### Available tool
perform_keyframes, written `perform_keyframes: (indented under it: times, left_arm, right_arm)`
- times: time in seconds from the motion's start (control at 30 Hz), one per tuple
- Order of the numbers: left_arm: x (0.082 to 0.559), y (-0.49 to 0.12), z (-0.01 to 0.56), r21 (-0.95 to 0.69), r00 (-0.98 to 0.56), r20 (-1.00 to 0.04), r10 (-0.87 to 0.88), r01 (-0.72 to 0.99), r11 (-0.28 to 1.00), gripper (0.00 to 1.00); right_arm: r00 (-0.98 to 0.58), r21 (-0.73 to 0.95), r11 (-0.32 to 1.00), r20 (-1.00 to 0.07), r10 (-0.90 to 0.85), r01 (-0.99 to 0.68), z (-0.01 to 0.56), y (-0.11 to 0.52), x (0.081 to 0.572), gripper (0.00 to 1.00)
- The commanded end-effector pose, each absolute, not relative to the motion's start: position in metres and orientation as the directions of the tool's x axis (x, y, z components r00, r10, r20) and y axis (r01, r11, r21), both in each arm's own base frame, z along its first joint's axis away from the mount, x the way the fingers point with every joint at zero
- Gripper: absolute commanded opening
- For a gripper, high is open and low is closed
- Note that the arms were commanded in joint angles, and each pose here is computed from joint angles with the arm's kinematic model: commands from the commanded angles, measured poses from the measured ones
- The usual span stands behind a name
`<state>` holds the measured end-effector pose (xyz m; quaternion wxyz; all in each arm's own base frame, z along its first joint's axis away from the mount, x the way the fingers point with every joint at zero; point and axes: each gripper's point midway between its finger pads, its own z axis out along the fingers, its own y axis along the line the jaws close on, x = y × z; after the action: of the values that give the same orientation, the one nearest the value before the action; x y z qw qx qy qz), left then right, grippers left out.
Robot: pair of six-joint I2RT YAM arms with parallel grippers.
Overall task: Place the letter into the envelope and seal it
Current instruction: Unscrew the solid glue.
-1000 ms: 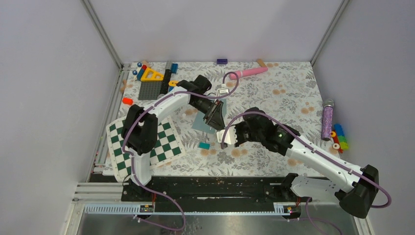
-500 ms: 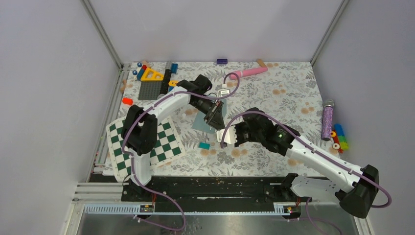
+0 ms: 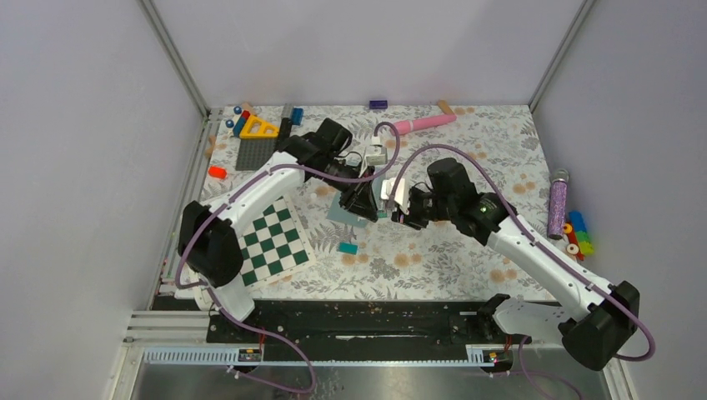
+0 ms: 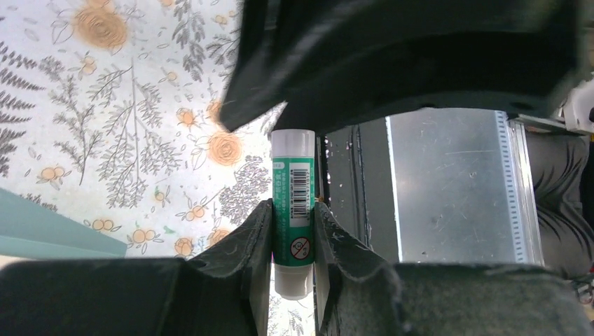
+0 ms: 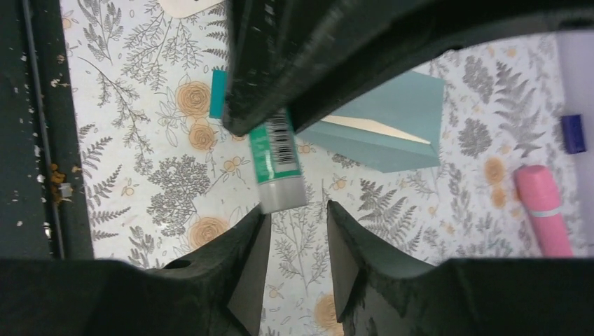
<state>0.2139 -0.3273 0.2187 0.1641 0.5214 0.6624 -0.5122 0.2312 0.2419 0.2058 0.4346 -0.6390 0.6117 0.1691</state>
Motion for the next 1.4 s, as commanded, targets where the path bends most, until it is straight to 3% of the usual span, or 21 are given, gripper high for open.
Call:
perform_keyframes:
  times: [0.0, 0.13, 0.23, 0.33, 0.4, 0.53, 0.8, 0.87, 1.07, 1.37]
  left_arm:
    - [0.193, -0.329, 0.241, -0.417, -0.296, -0.811, 0.505, 0.898, -0.143, 0.0]
    - [0.188, -0.328, 0.243, -0.385, -0.265, -0.823, 0.503, 0.91, -0.151, 0.0]
    - [0.186, -0.327, 0.245, -0.398, -0.276, -0.826, 0.492, 0.903, -0.161, 0.0]
    - [0.19, -0.325, 0.25, -0.485, -0.362, -0.814, 0.454, 0.854, -0.189, 0.0]
    - [0.194, -0.327, 0.248, -0.549, -0.427, -0.79, 0.44, 0.812, -0.198, 0.0]
    - [0.199, -0.334, 0.242, -0.652, -0.535, -0.734, 0.419, 0.727, -0.214, 0.0]
    - [0.204, -0.348, 0.223, -0.838, -0.727, -0.546, 0.416, 0.49, -0.241, 0.0]
    - [0.209, -0.351, 0.227, -0.816, -0.713, -0.577, 0.398, 0.509, -0.273, 0.0]
    - [0.214, -0.354, 0.218, -0.84, -0.734, -0.542, 0.409, 0.479, -0.254, 0.0]
    - [0.213, -0.354, 0.217, -0.837, -0.732, -0.547, 0.407, 0.486, -0.252, 0.0]
  right_arm:
    - [0.005, -0.132, 0.174, -0.81, -0.586, -0.976, 0.207, 0.248, 0.219, 0.44]
    - [-0.126, 0.015, 0.206, -0.834, -0.537, -0.978, 0.214, 0.251, 0.217, 0.46]
    - [-0.126, 0.041, 0.179, -0.86, -0.495, -0.983, 0.22, 0.243, 0.217, 0.54]
    - [0.074, -0.155, 0.117, -0.854, -0.515, -0.981, 0.217, 0.228, 0.216, 0.63]
    - [0.246, -0.337, 0.094, -0.825, -0.509, -0.937, 0.216, 0.22, 0.22, 0.76]
    - [0.395, -0.528, 0.081, -0.719, -0.571, -0.845, 0.214, 0.211, 0.244, 0.8]
    - [0.559, -0.709, -0.039, -0.519, -0.647, -0.704, 0.212, 0.208, 0.262, 0.79]
    - [0.598, -0.729, -0.117, -0.447, -0.665, -0.675, 0.196, 0.211, 0.258, 0.78]
    - [0.701, -0.777, -0.288, -0.258, -0.665, -0.56, 0.16, 0.22, 0.244, 0.75]
    - [0.697, -0.86, -0.242, -0.167, -0.698, -0.449, 0.167, 0.224, 0.262, 0.58]
